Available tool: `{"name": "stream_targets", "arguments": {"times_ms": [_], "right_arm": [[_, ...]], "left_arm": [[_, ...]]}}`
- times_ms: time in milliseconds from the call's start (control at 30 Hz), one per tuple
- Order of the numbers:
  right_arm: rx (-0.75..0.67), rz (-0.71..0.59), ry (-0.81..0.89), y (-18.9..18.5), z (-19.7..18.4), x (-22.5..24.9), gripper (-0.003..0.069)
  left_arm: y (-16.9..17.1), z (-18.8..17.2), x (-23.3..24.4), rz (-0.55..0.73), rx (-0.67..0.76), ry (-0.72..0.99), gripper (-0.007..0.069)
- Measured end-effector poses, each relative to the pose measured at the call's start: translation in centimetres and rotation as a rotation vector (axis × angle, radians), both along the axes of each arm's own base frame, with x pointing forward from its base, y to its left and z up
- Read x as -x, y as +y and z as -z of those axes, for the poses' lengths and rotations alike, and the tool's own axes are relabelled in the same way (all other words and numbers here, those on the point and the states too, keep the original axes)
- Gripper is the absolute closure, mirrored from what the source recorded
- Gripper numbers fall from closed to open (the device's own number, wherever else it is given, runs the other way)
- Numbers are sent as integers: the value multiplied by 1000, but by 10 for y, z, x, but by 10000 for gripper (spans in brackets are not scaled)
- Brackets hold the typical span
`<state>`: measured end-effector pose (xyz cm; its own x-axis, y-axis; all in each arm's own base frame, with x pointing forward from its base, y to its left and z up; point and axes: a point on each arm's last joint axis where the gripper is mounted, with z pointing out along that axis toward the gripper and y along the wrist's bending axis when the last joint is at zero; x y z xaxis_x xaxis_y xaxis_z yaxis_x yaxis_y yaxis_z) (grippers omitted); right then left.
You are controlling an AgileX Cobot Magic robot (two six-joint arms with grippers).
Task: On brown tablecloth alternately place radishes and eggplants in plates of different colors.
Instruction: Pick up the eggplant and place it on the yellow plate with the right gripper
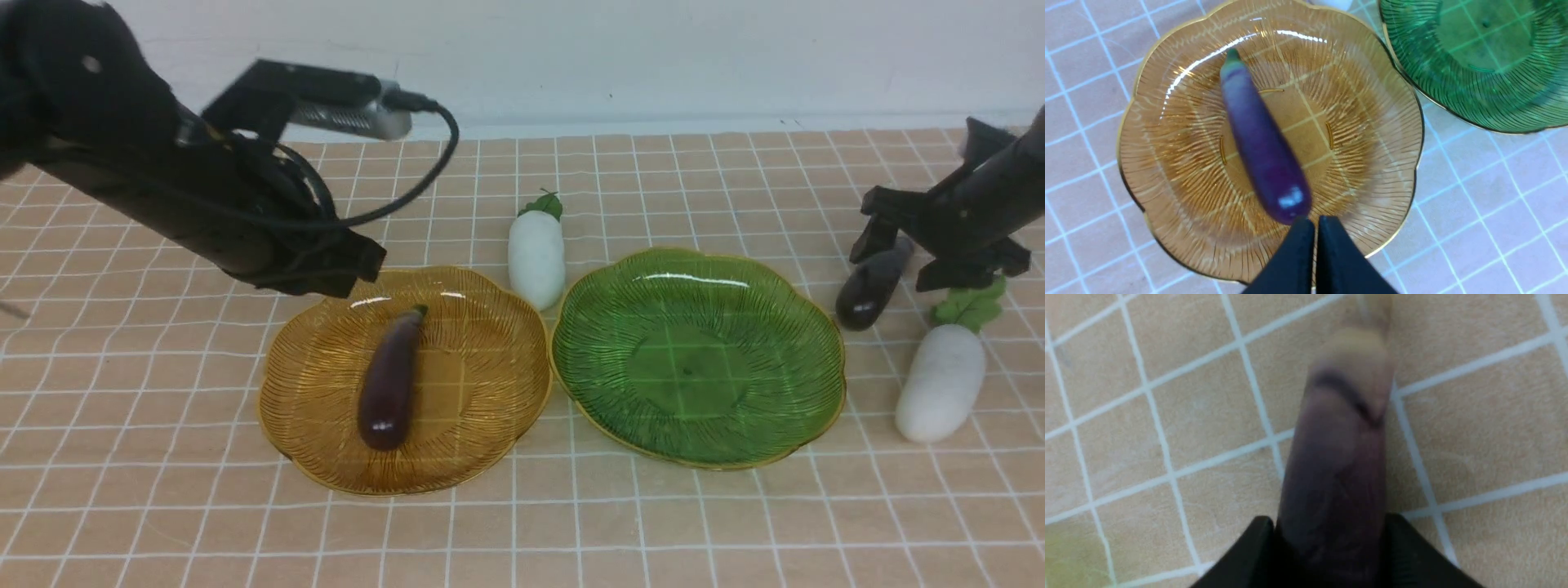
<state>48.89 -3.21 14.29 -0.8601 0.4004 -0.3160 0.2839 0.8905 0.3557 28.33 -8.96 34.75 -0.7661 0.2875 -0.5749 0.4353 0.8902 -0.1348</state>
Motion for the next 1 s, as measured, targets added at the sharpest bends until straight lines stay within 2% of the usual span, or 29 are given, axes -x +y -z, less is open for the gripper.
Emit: {"name": "stream_targets", "arguments": {"times_ms": [200,300,400,500,633,733,900,1000], "right_arm": [[-22,-38,-40,4,-34,1,349],[-69,-95,-127,19,-82,9,349],[-135,-184,-191,47,-124,21,349],[-241,-339,-208,100,-155,39,349],[-294,-482,-175,158,-156,55,349],[-305,-618,-133,220,-141,70,349],[-304,-709,-116,284,-113,87,349],[-299,-725,-109,309,-93,92,342]], "left_arm": [[3,-6,9,9,-18,1,629],[5,-8,12,2,-35,9,629],[8,-9,14,-24,-56,16,629],[13,-9,15,-66,-81,23,629],[15,-9,15,-107,-91,26,629],[15,-9,15,-116,-85,31,629],[14,-9,15,-118,-69,36,629],[13,-9,15,-118,-59,39,629]]}}
